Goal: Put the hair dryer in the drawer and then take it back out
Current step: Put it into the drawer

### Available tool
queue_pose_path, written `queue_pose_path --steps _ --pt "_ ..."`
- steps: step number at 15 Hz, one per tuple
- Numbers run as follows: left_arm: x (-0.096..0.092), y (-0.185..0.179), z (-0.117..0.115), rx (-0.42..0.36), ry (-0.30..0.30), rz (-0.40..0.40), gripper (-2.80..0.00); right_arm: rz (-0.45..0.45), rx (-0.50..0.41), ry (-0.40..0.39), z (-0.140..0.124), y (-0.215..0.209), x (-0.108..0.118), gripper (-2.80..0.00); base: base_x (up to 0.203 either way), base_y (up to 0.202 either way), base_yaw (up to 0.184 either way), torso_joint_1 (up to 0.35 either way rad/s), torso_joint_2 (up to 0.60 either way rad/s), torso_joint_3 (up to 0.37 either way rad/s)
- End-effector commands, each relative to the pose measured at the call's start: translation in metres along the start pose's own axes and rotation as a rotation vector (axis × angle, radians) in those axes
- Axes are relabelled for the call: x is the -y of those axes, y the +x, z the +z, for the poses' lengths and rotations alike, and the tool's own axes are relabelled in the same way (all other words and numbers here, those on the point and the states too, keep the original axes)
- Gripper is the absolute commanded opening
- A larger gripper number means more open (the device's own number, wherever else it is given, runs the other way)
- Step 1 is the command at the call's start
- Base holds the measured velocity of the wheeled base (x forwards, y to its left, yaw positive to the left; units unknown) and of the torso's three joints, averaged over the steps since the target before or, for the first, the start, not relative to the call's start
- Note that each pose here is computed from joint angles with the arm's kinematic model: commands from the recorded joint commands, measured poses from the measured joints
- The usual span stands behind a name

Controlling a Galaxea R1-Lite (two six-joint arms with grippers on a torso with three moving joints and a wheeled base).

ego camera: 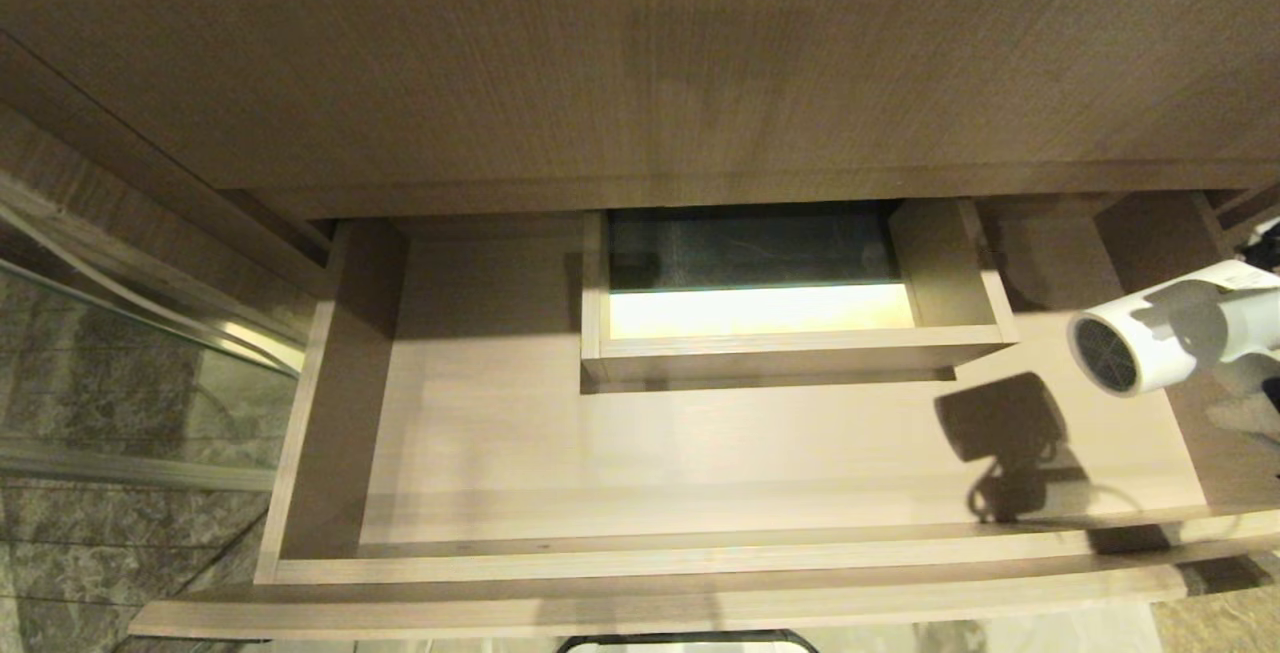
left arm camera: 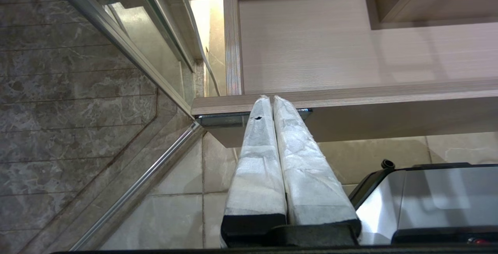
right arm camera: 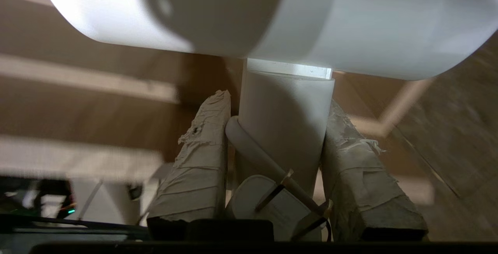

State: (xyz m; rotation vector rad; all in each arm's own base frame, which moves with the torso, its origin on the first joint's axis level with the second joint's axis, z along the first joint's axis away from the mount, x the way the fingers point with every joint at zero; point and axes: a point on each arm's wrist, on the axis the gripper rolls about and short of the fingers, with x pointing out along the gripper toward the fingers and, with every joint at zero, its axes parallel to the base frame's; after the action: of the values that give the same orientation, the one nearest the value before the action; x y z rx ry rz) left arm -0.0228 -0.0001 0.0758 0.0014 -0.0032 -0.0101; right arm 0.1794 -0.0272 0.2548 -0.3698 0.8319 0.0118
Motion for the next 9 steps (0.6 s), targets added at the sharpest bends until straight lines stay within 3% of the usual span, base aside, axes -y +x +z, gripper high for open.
queue_pose_path --steps 1,4,9 --pt "0.000 0.000 0.000 -0.001 0.000 0.000 -2.80 0.076 -0.133 0.031 0.025 0.068 0.018 -2.80 0.000 0.000 0.000 0.022 0.05 0.046" --pt "0.000 0.000 0.000 -0.001 0.000 0.000 -2.80 0.063 -0.120 0.107 0.055 0.112 0.044 -2.80 0.000 0.000 0.000 0.015 0.02 0.038" --pt "0.000 0.000 0.000 -0.002 0.000 -0.001 -2.80 -0.014 -0.151 0.157 0.072 0.183 0.072 -2.80 0.000 0.000 0.000 0.008 0.00 0.032"
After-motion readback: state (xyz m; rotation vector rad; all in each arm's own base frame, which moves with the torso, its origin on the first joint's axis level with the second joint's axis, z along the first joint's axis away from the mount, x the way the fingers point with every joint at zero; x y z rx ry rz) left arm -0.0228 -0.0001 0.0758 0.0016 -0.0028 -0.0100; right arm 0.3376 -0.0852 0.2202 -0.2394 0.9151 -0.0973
